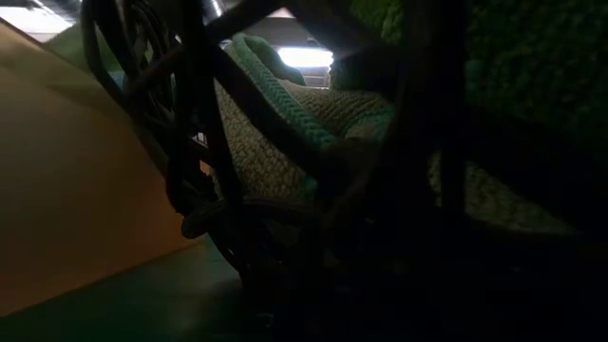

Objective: Sort microfiber towel by color & place in baskets
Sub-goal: Put the green microfiber towel into the black wire basket

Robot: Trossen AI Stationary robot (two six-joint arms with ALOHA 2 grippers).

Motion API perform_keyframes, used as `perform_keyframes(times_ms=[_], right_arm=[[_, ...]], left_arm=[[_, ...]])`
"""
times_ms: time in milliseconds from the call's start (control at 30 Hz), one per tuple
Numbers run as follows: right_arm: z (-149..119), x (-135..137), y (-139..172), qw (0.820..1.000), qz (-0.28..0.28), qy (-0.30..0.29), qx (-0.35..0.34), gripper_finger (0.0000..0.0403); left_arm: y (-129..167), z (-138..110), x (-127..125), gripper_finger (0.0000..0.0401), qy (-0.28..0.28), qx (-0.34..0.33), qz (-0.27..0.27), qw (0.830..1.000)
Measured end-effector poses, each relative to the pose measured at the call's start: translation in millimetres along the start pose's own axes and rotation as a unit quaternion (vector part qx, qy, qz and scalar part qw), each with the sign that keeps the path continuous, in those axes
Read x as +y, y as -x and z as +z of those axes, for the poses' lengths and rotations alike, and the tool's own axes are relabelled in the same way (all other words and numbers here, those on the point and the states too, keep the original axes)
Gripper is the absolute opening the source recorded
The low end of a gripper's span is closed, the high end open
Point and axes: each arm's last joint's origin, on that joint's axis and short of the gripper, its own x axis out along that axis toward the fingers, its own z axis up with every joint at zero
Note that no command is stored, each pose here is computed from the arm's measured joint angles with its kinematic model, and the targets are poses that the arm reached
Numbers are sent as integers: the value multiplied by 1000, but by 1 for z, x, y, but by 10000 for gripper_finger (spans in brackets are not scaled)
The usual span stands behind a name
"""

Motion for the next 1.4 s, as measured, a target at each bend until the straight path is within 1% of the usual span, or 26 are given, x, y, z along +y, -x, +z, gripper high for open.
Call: perform_keyframes(times_ms=[200, 433, 567, 700, 833, 1000, 1133, 1267, 1400], right_arm=[[0, 0, 0, 1000, 0, 0, 0, 159], [0, 0, 0, 1000, 0, 0, 0, 159], [0, 0, 0, 1000, 1, -1, -1, 159], [0, 0, 0, 1000, 1, 0, -1, 159], [0, 0, 0, 1000, 1, -1, -1, 159], [-1, 0, 0, 1000, 8, 1, 9, 159], [-2, 1, 0, 999, 27, 8, 29, 159], [-8, 6, 3, 998, 34, 29, 39, 159], [-22, 13, 10, 997, 27, 54, 54, 159]], left_arm=[[44, 9, 15, 1, 32, -85, -20, 996], [86, 16, 32, 0, 78, -188, -14, 979], [103, 24, 36, 0, 106, -251, -30, 962], [113, 38, 32, 0, 103, -326, -58, 938], [121, 54, 24, 0, 92, -389, -103, 911], [114, 77, 7, 0, 49, -423, -163, 890], [99, 94, -11, 0, 27, -421, -206, 883], [74, 107, -32, 0, 1, -391, -233, 891], [49, 117, -52, 0, -13, -361, -231, 903]])
